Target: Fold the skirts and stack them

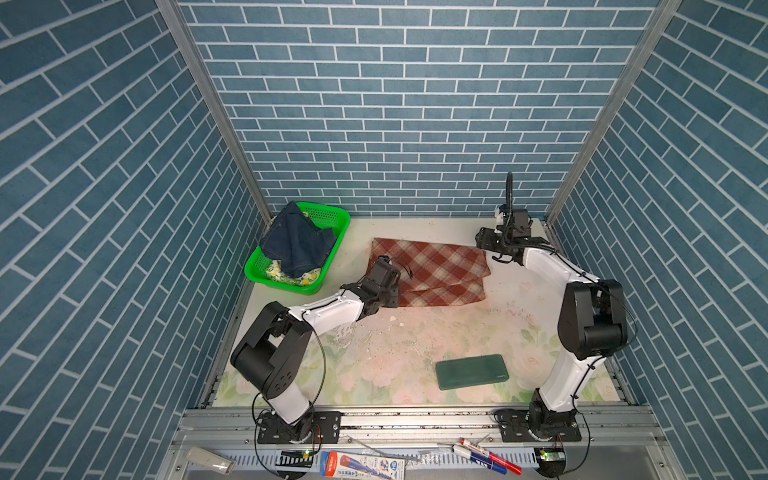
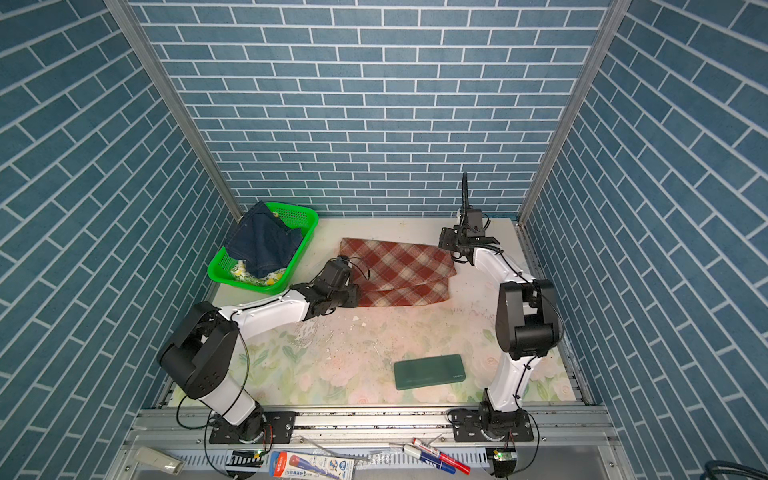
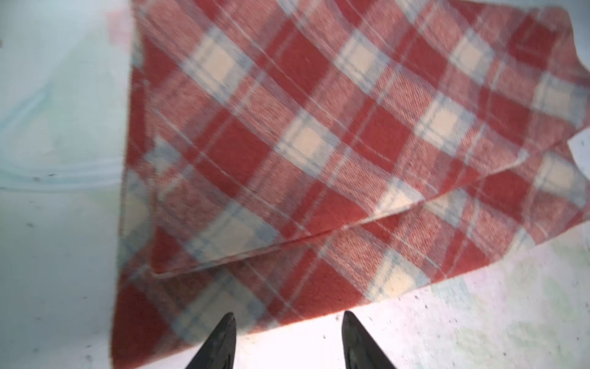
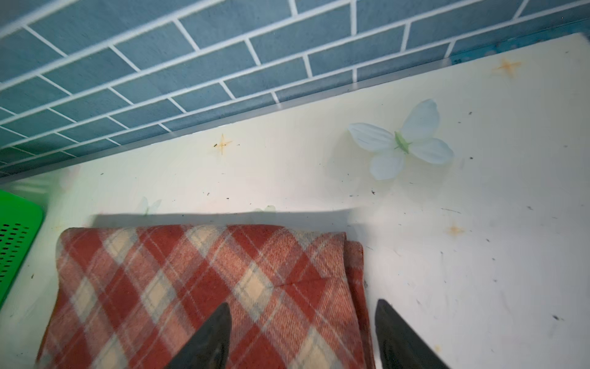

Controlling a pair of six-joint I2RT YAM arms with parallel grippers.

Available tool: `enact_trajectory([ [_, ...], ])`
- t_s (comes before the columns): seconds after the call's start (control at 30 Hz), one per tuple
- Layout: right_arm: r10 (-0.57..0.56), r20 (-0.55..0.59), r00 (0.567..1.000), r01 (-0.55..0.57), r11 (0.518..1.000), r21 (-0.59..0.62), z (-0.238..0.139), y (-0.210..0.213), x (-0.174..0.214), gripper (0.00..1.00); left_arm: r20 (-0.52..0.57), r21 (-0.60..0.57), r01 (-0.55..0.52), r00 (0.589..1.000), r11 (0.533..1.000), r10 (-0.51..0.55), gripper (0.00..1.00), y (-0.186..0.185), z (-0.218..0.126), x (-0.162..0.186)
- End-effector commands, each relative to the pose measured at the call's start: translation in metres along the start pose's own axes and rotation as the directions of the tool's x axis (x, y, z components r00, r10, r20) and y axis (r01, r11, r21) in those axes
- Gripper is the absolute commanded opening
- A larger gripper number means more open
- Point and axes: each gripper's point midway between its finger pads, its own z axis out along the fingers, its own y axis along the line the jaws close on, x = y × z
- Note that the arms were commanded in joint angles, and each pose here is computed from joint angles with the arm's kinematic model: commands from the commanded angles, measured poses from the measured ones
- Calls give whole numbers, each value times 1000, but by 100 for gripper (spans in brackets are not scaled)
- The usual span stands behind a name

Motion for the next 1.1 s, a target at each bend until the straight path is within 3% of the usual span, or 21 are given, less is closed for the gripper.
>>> enact_trajectory([
  [0.0,110,-54,993,-105,991,81,-8,-21,40,70,-28,21,106,994,994,-105,53,18,3,9],
  [0.2,191,-88,978,-187,981,54,-18,-23,74,69,48,58,238,969,970,-241,51,30,5,-5],
  [0.5,210,-125,970,-205,978,48,-15,-25,93,67,85,65,410,906,910,-414,50,54,20,-14],
  [1.07,180,-117,977,-174,983,58,-20,-27,91,66,24,-22,456,890,889,-456,46,71,56,4],
])
